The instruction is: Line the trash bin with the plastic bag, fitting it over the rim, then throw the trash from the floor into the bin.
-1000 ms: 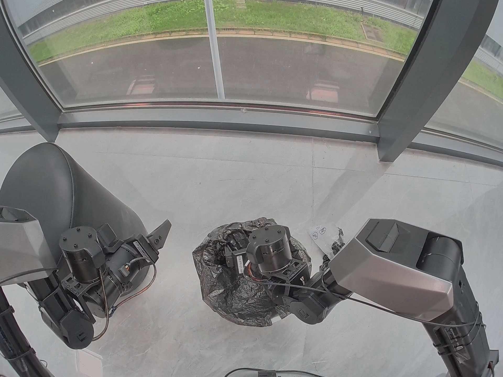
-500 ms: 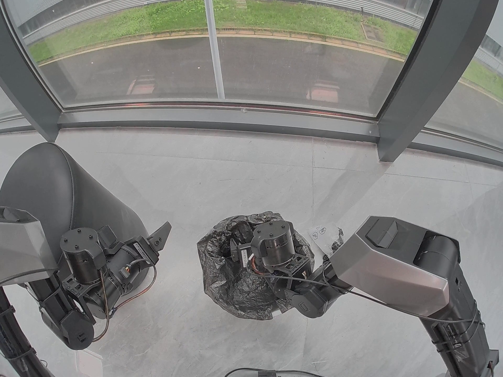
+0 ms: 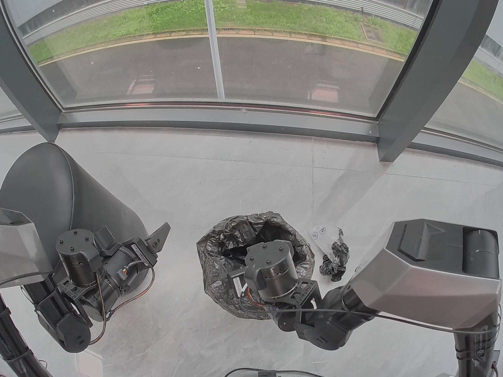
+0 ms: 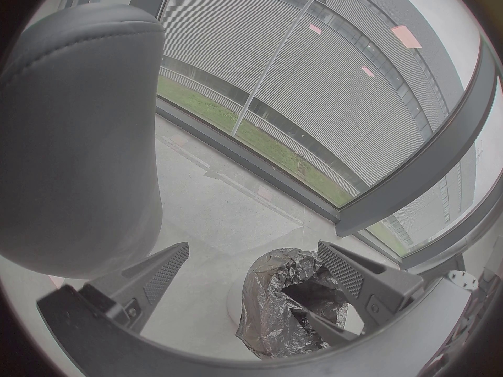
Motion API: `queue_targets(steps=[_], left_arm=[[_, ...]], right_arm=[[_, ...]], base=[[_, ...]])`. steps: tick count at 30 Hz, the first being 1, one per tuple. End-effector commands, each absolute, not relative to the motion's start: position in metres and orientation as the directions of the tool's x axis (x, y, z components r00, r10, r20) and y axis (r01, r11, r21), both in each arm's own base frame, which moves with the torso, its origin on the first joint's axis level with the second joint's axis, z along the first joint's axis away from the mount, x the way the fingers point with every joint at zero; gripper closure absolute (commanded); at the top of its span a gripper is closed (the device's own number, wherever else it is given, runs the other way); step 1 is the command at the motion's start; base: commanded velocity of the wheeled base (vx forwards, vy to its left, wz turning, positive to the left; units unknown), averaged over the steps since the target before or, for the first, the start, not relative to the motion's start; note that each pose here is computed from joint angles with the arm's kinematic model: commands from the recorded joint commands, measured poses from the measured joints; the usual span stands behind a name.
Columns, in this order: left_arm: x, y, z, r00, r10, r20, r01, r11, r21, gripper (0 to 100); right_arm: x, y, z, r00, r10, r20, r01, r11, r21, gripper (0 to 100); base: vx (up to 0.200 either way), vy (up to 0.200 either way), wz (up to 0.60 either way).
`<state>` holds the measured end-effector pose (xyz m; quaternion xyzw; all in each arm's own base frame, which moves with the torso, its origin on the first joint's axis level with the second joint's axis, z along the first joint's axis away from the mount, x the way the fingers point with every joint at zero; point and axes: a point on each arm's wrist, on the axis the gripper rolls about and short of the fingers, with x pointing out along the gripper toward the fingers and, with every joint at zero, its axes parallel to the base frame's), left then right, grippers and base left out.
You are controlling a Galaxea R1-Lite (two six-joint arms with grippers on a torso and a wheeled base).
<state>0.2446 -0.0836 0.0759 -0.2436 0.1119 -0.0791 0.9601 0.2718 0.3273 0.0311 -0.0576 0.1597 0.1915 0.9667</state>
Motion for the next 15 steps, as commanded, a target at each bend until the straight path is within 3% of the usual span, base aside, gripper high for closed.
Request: queue_targets(steps=[1,11,15], left_arm=[[0.241,-0.082,0.077,0.962,-0.206,-0.177,0.097,0.868,-0.486,0],[0.238,-0.082,0.080,0.963,-0.210,-0.167,0.105,0.867,-0.487,0],[0.239,-0.082,0.080,0.962,-0.214,-0.168,0.108,0.866,-0.488,0]], right_arm=[[0.240,0.313,0.053,0.862,0.377,-0.339,-0.420,0.906,-0.061,0],[0.219,0.245,0.086,0.876,0.324,-0.357,-0.370,0.926,-0.068,0],[0.232,0.186,0.088,0.894,0.213,-0.393,-0.272,0.957,-0.101,0]], base=[[0.000,0.000,0.00],[0.000,0.000,0.00],[0.000,0.000,0.00]])
